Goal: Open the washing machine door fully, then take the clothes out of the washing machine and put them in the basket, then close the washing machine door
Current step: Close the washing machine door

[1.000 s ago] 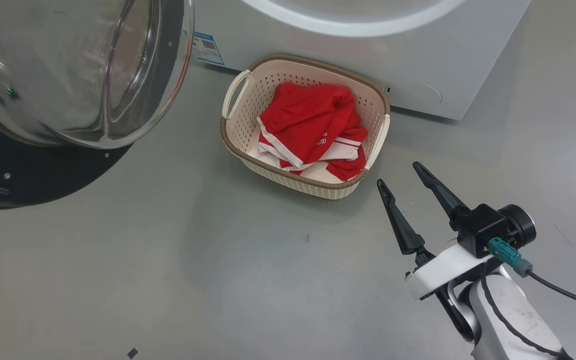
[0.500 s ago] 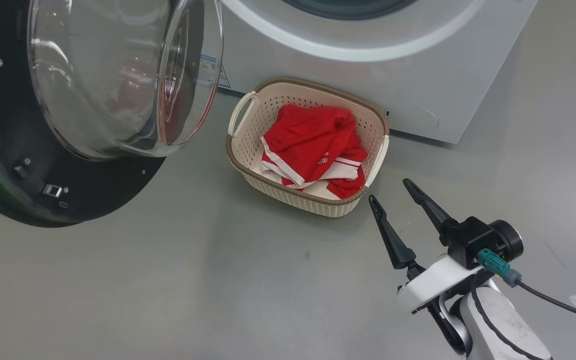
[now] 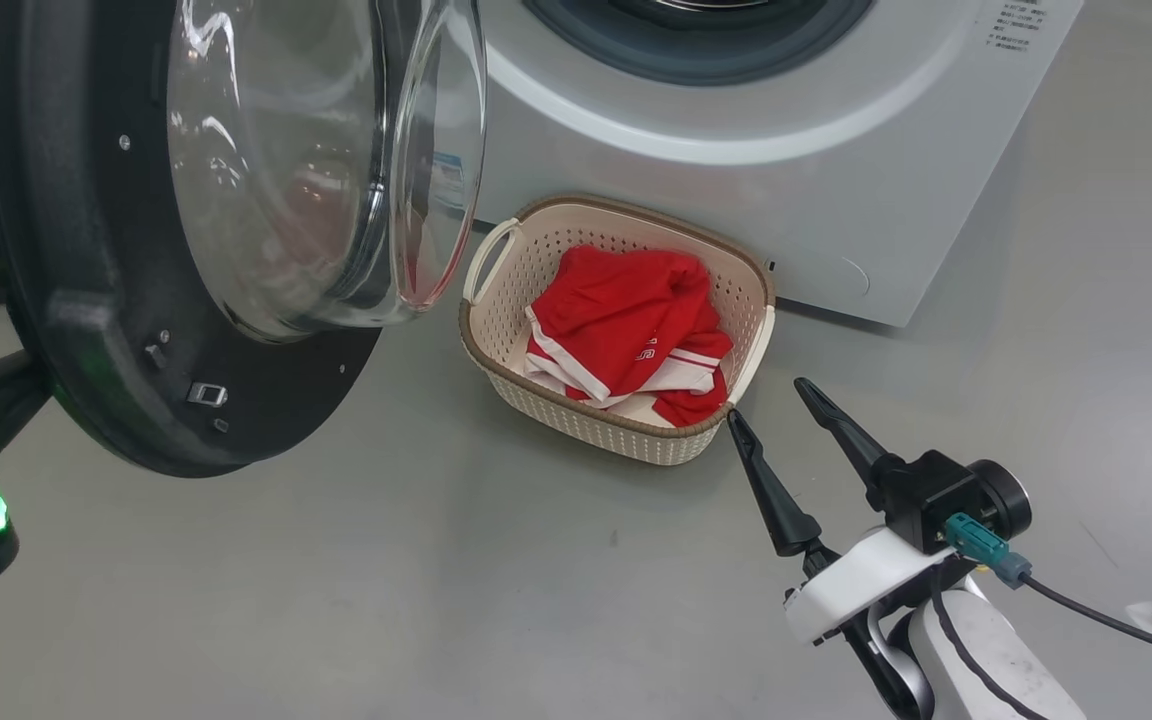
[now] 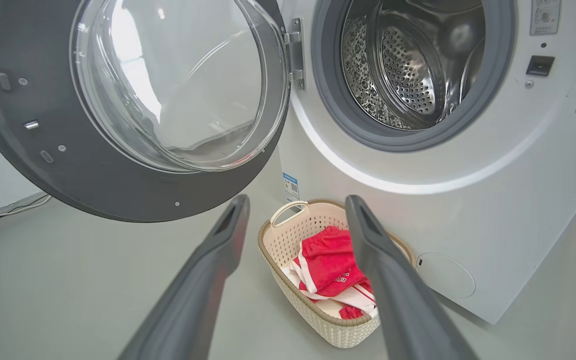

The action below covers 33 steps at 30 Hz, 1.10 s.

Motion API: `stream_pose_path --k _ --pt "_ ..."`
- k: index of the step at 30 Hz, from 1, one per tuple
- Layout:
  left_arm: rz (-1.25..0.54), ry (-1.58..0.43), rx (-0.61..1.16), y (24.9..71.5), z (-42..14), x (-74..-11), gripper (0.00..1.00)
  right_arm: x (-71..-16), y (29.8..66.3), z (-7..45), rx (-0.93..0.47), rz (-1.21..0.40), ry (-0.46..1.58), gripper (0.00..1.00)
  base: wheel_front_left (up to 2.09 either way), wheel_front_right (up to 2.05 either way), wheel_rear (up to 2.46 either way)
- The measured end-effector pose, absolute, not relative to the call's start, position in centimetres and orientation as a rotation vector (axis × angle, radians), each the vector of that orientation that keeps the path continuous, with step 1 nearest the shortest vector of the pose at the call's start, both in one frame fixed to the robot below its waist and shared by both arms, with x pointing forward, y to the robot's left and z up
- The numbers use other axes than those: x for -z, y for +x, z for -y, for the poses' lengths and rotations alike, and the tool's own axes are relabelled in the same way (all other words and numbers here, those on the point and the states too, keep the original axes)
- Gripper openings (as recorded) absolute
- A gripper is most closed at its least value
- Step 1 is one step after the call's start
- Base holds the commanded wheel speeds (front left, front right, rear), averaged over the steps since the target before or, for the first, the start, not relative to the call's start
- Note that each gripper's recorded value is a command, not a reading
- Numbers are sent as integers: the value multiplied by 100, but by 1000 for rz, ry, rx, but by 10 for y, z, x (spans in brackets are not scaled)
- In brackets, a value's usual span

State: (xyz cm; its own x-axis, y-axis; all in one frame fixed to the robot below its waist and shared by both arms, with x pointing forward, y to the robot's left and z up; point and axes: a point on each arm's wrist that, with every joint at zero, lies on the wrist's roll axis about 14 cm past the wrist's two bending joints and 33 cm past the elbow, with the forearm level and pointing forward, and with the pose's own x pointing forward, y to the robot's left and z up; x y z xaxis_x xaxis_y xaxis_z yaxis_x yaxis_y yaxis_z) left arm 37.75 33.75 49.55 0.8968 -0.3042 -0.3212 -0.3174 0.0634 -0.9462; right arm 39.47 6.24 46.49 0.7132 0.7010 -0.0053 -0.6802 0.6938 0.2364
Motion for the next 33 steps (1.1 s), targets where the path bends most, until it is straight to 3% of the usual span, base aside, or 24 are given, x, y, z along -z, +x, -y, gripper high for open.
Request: stream_pose_path --k 17,21,29,33 --pt "-390 -1448 -4 384 -345 -512 0 -465 397 -61 -759 -96 239 100 0 0 0" --pt "-399 -1311 -98 377 -361 -507 0 -465 399 -58 -747 -94 239 100 0 0 0" --pt "-480 -850 -327 341 -396 -491 0 -466 399 -57 -732 -94 232 100 0 0 0" --pt "-427 -718 -357 333 -405 -502 0 -465 395 -59 -741 -100 234 100 0 0 0"
